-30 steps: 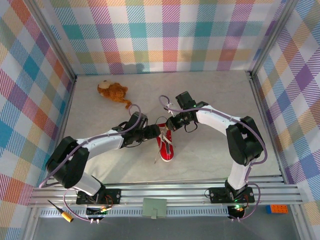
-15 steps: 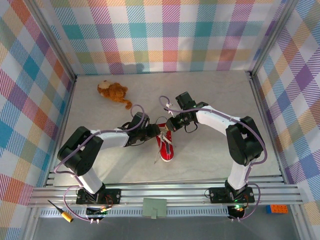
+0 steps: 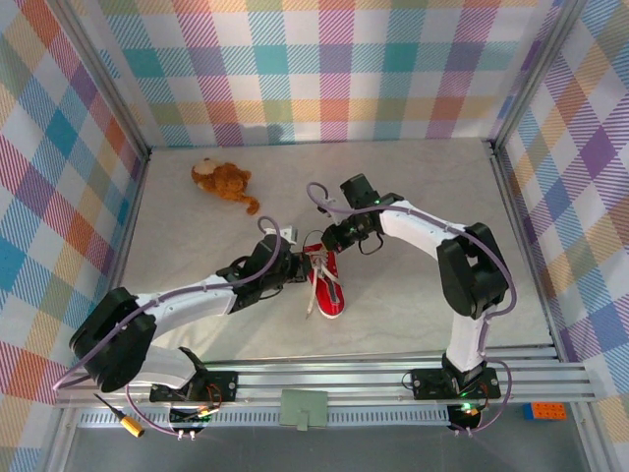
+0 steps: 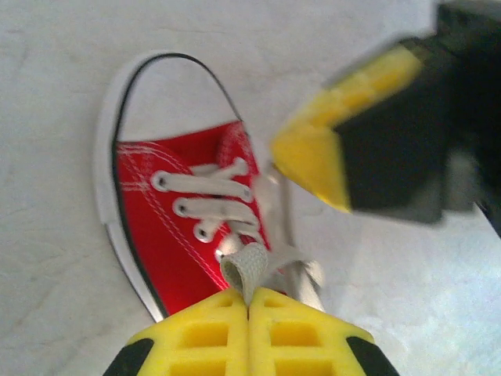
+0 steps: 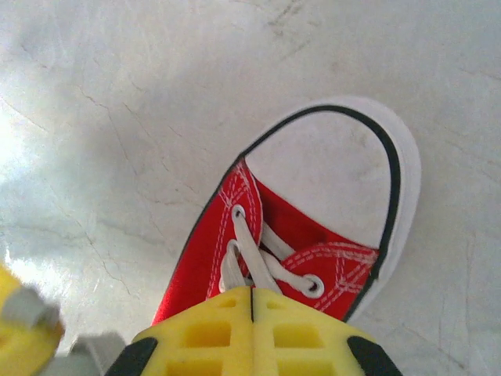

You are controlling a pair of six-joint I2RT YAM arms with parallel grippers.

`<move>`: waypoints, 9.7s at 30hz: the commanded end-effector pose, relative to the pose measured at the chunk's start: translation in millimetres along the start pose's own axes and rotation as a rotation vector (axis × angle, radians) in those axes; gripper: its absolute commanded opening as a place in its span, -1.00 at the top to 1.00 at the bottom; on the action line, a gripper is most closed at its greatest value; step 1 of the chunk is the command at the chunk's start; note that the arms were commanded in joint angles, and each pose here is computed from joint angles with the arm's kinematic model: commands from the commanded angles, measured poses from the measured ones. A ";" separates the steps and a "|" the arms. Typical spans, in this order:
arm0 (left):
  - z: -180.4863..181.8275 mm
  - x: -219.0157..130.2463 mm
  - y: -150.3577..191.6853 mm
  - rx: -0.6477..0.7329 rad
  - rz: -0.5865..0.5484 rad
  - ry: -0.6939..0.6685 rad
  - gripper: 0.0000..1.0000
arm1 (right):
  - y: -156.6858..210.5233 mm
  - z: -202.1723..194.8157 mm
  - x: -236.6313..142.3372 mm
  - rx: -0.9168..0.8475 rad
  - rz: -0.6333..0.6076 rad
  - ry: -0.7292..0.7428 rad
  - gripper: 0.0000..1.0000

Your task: Tie the shoes

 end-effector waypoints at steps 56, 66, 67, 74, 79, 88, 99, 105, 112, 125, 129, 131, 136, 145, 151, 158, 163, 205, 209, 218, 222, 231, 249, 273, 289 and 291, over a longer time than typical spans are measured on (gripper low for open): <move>-36.9 -44.3 -29.6 0.308 0.010 -0.146 -0.18 | 25.5 17.4 -63.7 -0.044 -0.057 -0.047 -0.11; 20.1 -20.6 -29.4 -0.171 0.080 -0.080 -0.25 | 88.1 1.5 -61.0 -0.127 0.012 0.031 -0.14; 19.9 -17.1 -27.7 -0.172 0.090 -0.070 -0.24 | 85.2 3.9 -59.9 -0.144 0.001 0.009 -0.09; 22.2 -5.7 -22.9 -0.150 0.145 -0.082 -0.20 | 72.6 15.7 -41.6 -0.331 -0.028 -0.078 0.05; 30.1 -2.4 -16.0 -0.168 0.173 -0.096 -0.21 | 69.7 23.4 -28.4 -0.433 0.018 -0.133 0.09; 35.6 -2.4 -10.9 -0.168 0.192 -0.108 -0.20 | 66.4 16.3 -3.3 -0.478 0.099 -0.118 0.23; 46.4 -6.5 -13.3 -0.190 0.188 -0.134 -0.20 | 65.7 9.5 -8.5 -0.552 0.145 -0.038 0.93; 48.9 -5.2 -12.0 -0.196 0.193 -0.135 -0.21 | 58.0 6.9 -13.6 -0.602 0.144 0.009 1.00; 49.0 -5.6 -8.2 -0.230 0.189 -0.116 -0.24 | 53.2 -9.1 -8.3 -0.610 0.176 0.103 1.00; 35.3 -10.5 4.1 -0.143 0.210 0.055 -0.27 | 52.1 -12.7 -17.4 -0.587 0.130 0.128 0.13; 29.0 -15.3 5.9 -0.112 0.193 0.135 -0.27 | 61.6 -11.3 -40.9 -0.577 0.089 0.131 0.01; 25.2 -17.9 6.9 -0.093 0.179 0.177 -0.26 | 71.6 -10.9 -48.6 -0.575 0.097 0.135 -0.01; 20.8 -16.2 13.8 -0.061 0.172 0.247 -0.24 | 100.8 -7.4 -45.7 -0.525 0.174 0.075 -0.04; 20.9 1.6 30.6 -0.094 0.187 0.332 -0.13 | 132.3 -5.4 -15.0 -0.531 0.333 0.035 -0.05; 15.3 10.0 28.1 -0.098 0.190 0.382 -0.13 | 137.6 -11.5 -4.5 -0.524 0.385 0.027 -0.07; 11.6 17.1 31.0 -0.100 0.226 0.422 0.11 | 146.5 -27.3 11.5 -0.509 0.456 0.065 -0.09; 10.6 15.7 32.1 -0.099 0.237 0.434 0.82 | 148.6 -34.4 18.4 -0.486 0.492 0.085 0.38; 75.2 -17.4 88.0 -0.093 0.386 0.029 1.00 | 99.8 -74.5 -24.1 -0.284 0.329 0.366 1.00; 78.1 -14.9 92.1 -0.114 0.388 0.023 1.00 | 102.4 -80.2 -24.5 -0.241 0.337 0.361 1.00; 86.5 -21.9 96.5 -0.129 0.374 -0.027 1.00 | 102.1 -83.2 -26.0 -0.197 0.326 0.337 1.00; 88.9 -24.1 99.0 -0.137 0.377 -0.030 1.00 | 102.6 -83.4 -27.8 -0.152 0.312 0.304 1.00; 81.0 -26.2 79.4 -0.119 0.319 -0.005 1.00 | 104.9 -68.8 -28.8 -0.126 0.278 0.217 1.00; 44.5 -39.1 5.9 0.029 0.253 0.057 0.00 | 65.5 -0.3 -58.6 -0.228 0.001 -0.121 0.06; 3.7 49.5 9.1 0.006 0.415 0.216 -0.09 | 76.8 6.8 -12.8 -0.039 0.151 -0.259 0.00; 16.1 58.2 17.0 -0.009 0.457 0.136 -0.09 | 71.5 6.7 -21.8 -0.077 0.131 -0.166 0.76; 19.6 60.0 20.1 -0.021 0.476 0.111 -0.10 | 70.4 6.1 -25.7 -0.083 0.124 -0.142 0.80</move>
Point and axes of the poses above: each hand's point on the last joint's axis, 136 mm out from that joint toward the fingers, its own x axis out along the fingers, its own z axis along the line the jaws close on, y = z × x, the point moved 4 cm from there along -x, back along the fingers, and after that the axes turned 10 degrees about x, right-handed, at the moved point
